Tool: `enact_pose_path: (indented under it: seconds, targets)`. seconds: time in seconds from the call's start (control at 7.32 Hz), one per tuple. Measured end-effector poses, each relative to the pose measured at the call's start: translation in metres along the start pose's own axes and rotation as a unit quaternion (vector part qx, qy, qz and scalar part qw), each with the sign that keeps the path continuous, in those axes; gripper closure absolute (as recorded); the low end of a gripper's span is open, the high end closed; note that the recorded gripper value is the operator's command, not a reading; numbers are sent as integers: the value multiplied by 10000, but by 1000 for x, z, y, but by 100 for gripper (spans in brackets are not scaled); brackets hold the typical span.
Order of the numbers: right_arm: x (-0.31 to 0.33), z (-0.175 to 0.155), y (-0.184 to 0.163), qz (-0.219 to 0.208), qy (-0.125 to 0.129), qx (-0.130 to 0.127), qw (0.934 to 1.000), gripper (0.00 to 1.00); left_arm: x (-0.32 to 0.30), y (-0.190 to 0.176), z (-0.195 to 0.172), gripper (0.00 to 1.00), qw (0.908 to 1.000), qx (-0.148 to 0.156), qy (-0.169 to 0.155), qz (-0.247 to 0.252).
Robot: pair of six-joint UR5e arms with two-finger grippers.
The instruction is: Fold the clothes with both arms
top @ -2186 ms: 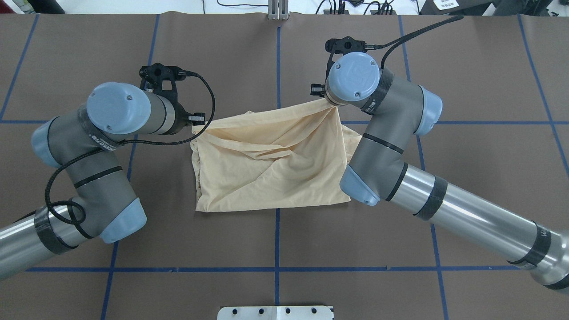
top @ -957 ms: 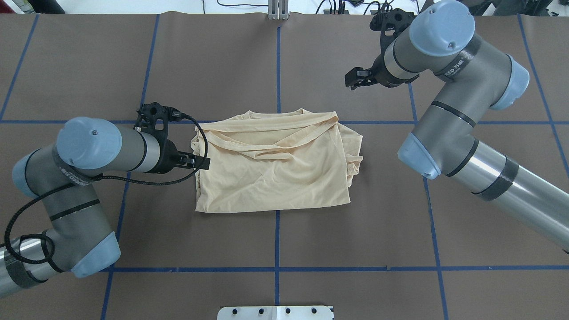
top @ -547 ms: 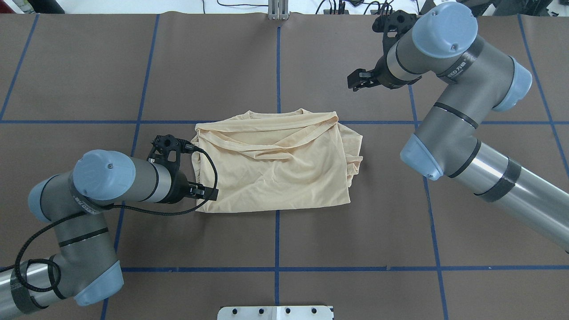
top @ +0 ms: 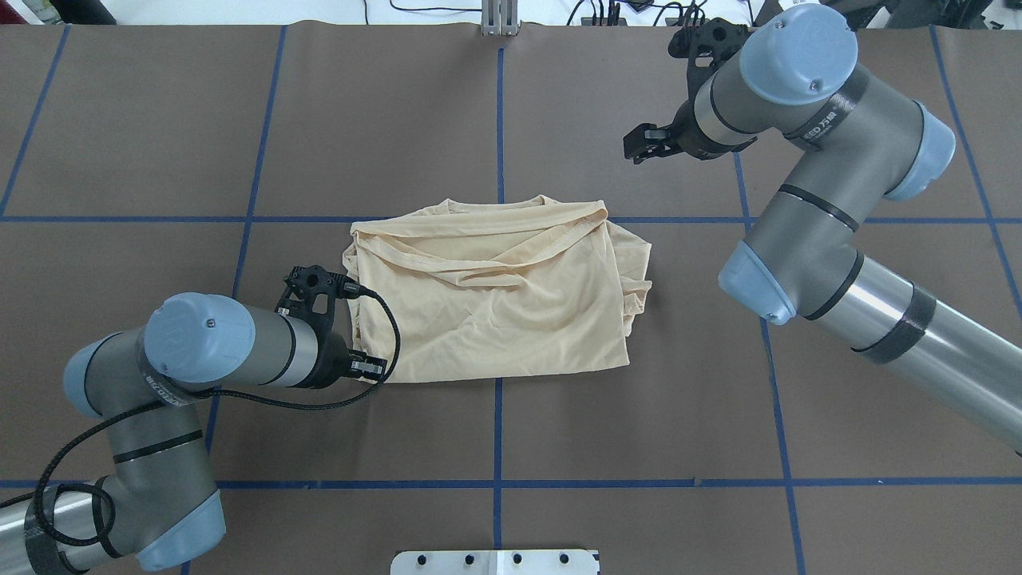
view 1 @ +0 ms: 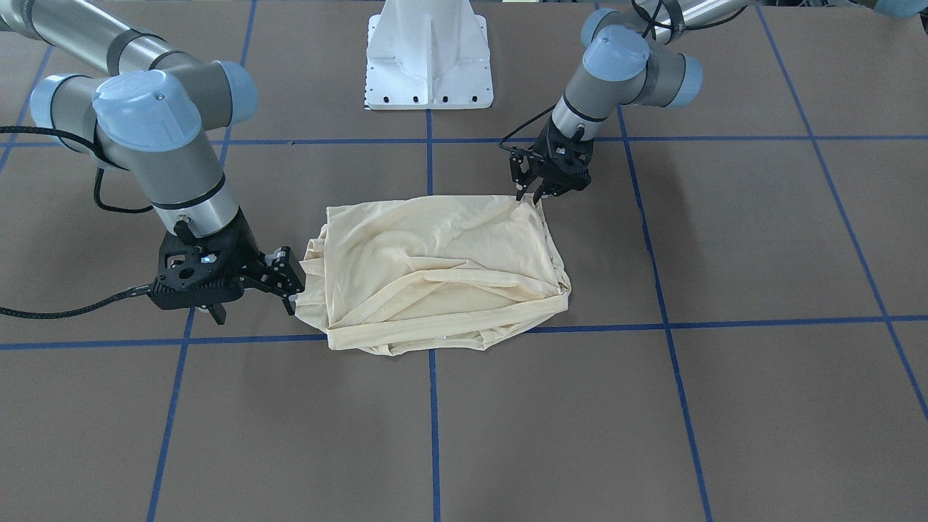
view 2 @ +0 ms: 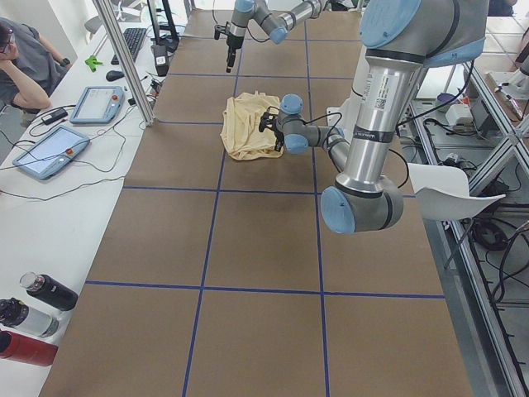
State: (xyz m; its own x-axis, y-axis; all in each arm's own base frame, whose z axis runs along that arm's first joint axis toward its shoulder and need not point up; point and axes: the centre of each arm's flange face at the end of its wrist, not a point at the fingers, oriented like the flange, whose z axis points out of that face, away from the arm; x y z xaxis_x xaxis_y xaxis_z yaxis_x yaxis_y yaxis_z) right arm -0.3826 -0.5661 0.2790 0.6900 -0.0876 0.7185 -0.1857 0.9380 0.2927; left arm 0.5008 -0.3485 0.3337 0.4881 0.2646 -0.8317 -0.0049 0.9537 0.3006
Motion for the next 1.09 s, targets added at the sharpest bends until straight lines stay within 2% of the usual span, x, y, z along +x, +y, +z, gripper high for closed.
enact_pose_path:
  seconds: [0.14,0.27,0.68,0.96,1.09]
  targets:
    - [0,0,0,-3,-3,3,10000,0,-1,1,1,78,10000,-11,-12,2]
    - [-1,-1,0,-5,-6,6,10000,0,-2,1,2,100,10000,-15,-17,1]
    - [-2,-1,0,-9,-12,12,10000,0,-7,0,-1,100,10000,9,-47,10]
    - [-2,-1,1,-12,-10,8,10000,0,-32,-26,-13,100,9995,234,-221,49]
    - [-2,0,1,-10,-8,8,10000,0,-58,-51,-18,100,9982,398,-430,159]
